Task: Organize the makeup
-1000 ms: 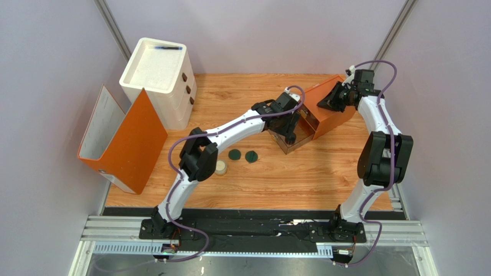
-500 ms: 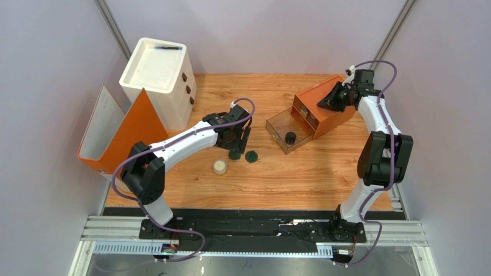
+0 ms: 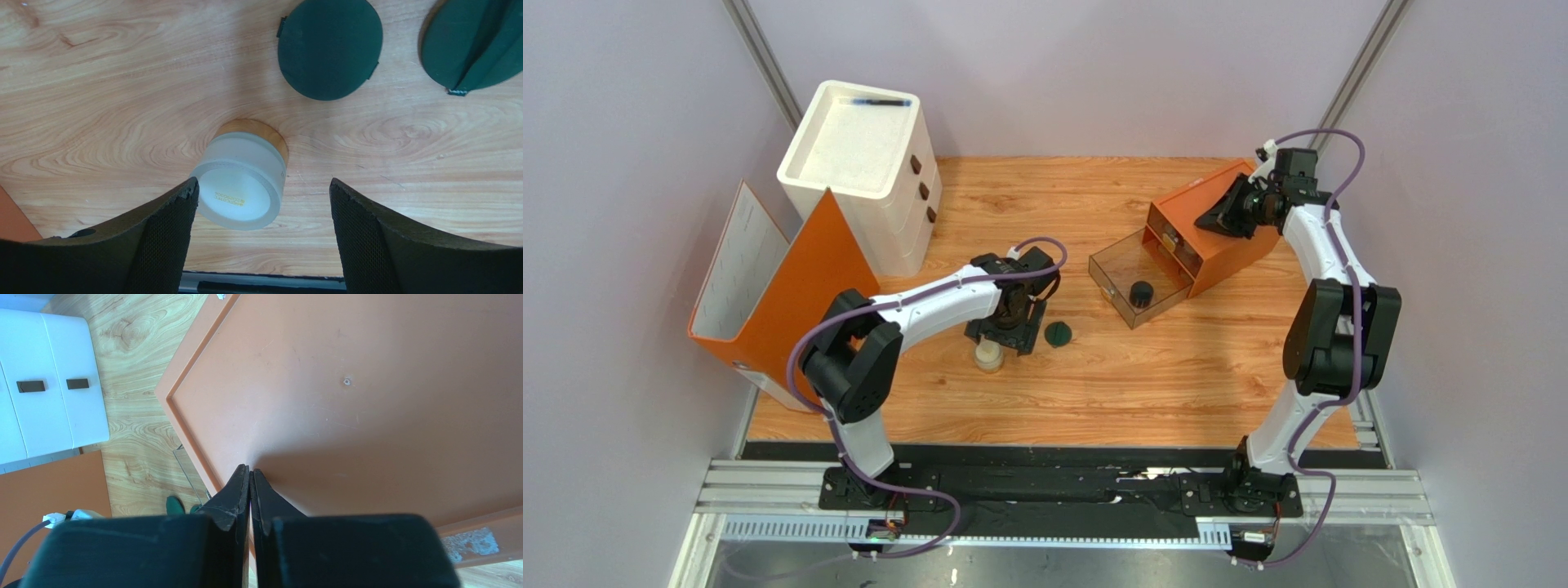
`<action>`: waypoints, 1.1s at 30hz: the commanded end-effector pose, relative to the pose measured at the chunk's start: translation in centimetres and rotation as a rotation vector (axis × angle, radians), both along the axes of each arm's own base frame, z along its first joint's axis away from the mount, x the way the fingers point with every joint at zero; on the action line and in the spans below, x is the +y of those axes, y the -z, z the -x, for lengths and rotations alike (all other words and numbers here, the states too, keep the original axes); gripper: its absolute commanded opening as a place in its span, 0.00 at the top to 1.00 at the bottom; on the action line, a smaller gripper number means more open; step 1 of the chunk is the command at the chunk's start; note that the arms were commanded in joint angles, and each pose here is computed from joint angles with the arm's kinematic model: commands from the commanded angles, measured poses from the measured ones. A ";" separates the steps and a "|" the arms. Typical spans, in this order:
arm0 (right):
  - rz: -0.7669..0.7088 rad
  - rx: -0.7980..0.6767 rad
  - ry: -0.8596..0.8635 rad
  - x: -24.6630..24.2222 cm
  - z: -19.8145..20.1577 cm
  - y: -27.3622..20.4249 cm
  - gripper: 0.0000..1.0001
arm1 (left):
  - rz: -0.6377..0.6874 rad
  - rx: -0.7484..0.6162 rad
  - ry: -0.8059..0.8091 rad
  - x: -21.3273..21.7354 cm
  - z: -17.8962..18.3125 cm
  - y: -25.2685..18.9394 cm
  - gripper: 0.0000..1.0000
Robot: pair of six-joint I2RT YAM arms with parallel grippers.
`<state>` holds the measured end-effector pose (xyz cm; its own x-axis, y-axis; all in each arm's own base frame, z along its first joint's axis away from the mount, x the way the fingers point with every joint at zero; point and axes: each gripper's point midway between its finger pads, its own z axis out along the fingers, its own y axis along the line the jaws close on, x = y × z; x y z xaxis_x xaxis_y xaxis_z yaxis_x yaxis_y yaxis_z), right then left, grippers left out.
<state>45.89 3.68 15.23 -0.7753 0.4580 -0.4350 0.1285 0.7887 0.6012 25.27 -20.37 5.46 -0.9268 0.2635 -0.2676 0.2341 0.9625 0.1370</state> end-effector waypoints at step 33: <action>0.096 0.469 0.001 -0.7 8.0 11.2 0.95 | 0.067 0.026 -0.039 -1.1 -0.8 1.9 1.00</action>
<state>45.95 3.95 15.13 -0.7805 0.4566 -0.4270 0.1212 0.7806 0.6132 23.72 -18.75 1.82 -0.9635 0.1921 -0.1866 0.1675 0.9759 0.1400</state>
